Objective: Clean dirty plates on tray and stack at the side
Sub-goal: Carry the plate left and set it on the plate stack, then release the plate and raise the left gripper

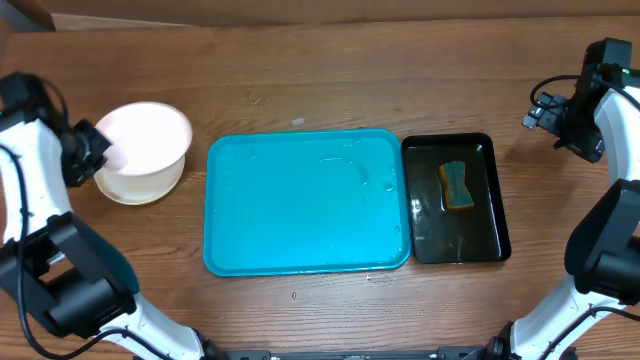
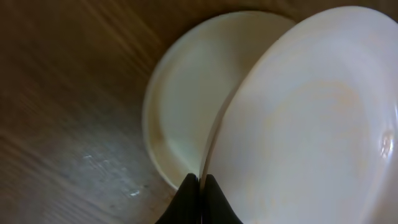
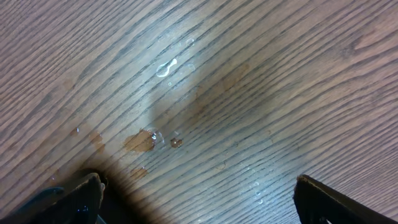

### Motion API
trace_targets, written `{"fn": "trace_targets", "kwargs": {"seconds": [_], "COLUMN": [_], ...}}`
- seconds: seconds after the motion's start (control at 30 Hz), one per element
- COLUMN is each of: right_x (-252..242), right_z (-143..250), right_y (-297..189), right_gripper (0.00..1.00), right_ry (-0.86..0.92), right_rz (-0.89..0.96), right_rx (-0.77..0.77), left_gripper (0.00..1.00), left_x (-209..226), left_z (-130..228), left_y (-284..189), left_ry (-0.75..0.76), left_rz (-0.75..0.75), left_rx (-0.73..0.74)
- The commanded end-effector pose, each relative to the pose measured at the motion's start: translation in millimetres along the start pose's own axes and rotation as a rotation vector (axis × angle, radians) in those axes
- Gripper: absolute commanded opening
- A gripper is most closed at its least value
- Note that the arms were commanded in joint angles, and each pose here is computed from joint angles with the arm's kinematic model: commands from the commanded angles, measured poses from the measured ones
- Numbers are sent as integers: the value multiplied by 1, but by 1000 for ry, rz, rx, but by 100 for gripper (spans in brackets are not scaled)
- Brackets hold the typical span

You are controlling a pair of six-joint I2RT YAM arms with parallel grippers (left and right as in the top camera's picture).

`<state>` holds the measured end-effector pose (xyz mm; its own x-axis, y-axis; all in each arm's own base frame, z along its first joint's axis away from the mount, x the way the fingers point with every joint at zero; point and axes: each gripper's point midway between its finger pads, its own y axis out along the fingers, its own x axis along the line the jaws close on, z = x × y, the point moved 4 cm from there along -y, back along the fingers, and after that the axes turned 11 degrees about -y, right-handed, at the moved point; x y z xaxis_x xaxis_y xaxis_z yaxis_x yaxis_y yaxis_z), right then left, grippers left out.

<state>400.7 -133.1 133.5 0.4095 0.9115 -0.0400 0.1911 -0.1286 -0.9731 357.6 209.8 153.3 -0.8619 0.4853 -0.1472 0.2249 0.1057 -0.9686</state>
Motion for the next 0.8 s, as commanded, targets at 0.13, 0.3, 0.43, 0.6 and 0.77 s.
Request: {"fn": "trace_targets", "kwargs": {"seconds": [0.13,0.3,0.43,0.6,0.77], "right_x": [-1,-1,-1,-1,-1], "right_z": [-5,-5,-5,-5,-5], "right_y": [-7,-7,-7,-7,-7], "right_gripper": [100,100,100,100,100], "right_ry": [3,3,3,3,3], "right_rz": [7,6,6,6,6], "right_rx": [-26,-25,-26,-26,-26], "left_gripper": [4,31,74,79,81], "left_x": [39,25,3,-41,-71], "left_z": [-12,-11,-4,18,40], "left_y": [18,18,17,5,3], "left_ry": [-99,-75,18,196,302], "left_rz": [-63,9,157,450,487], "left_rx": [-39,-31,26,127,150]}}
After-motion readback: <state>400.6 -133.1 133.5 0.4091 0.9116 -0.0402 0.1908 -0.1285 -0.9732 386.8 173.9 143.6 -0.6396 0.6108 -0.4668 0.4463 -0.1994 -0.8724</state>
